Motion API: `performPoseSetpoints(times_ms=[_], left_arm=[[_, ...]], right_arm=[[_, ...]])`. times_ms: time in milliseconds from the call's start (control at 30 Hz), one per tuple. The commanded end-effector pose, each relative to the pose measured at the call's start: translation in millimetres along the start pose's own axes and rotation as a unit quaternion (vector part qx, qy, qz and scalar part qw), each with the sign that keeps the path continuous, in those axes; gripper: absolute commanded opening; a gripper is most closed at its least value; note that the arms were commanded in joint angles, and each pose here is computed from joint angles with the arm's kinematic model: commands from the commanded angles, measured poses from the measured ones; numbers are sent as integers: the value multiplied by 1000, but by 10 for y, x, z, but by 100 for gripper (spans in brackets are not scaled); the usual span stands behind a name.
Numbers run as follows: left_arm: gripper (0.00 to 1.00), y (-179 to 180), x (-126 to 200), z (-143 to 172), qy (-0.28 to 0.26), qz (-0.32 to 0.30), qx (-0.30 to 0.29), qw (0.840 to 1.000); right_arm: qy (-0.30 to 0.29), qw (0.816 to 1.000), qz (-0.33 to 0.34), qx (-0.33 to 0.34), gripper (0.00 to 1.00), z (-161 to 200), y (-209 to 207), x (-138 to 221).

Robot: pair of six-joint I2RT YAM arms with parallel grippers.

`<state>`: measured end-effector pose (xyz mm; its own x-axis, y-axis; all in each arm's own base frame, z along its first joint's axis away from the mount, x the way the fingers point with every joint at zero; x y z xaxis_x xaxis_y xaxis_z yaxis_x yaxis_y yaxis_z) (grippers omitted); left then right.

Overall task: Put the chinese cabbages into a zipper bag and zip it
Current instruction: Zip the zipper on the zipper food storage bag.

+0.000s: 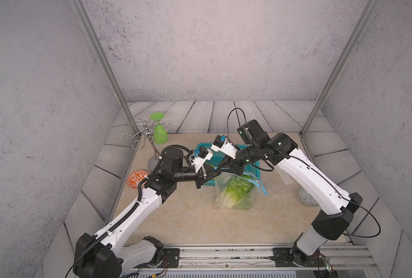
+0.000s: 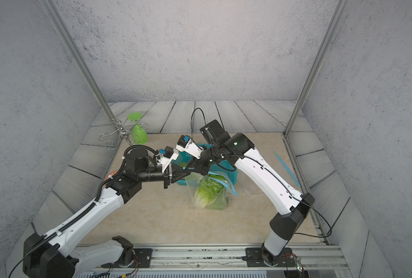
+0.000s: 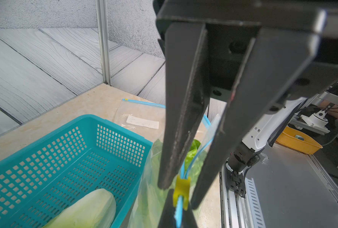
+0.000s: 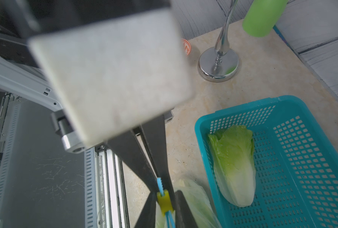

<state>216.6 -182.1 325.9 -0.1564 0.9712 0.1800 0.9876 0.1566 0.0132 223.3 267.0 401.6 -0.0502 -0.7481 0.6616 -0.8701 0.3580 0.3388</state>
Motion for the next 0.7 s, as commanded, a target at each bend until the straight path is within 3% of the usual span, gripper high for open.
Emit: performPoseSetpoints(times_ms=[0,400,667], left_arm=[[0,-10,34,-163,-28,-6,-34,999],[0,-4,121,-170,-9,-51,-22,998],[0,12,320,-216,2,-106,8,994]], right_arm=[[15,1000,-12,-13,18,29,-36,-98],[-19,999,32,-9,0,87,-49,98],[-9,999,51,-17,0,232,-15,235]])
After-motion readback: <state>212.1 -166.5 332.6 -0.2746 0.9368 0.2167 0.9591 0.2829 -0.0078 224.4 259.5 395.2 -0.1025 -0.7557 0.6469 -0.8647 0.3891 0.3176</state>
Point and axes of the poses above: each gripper's point midway between its finger pads, its own x axis back along the fingers, its own y axis along the line the jaws close on, z = x × y, the point moved 10 cm from there along x, back along the fingers, and after that the axes turned 14 degrees about -x, right-handed, at the moved point
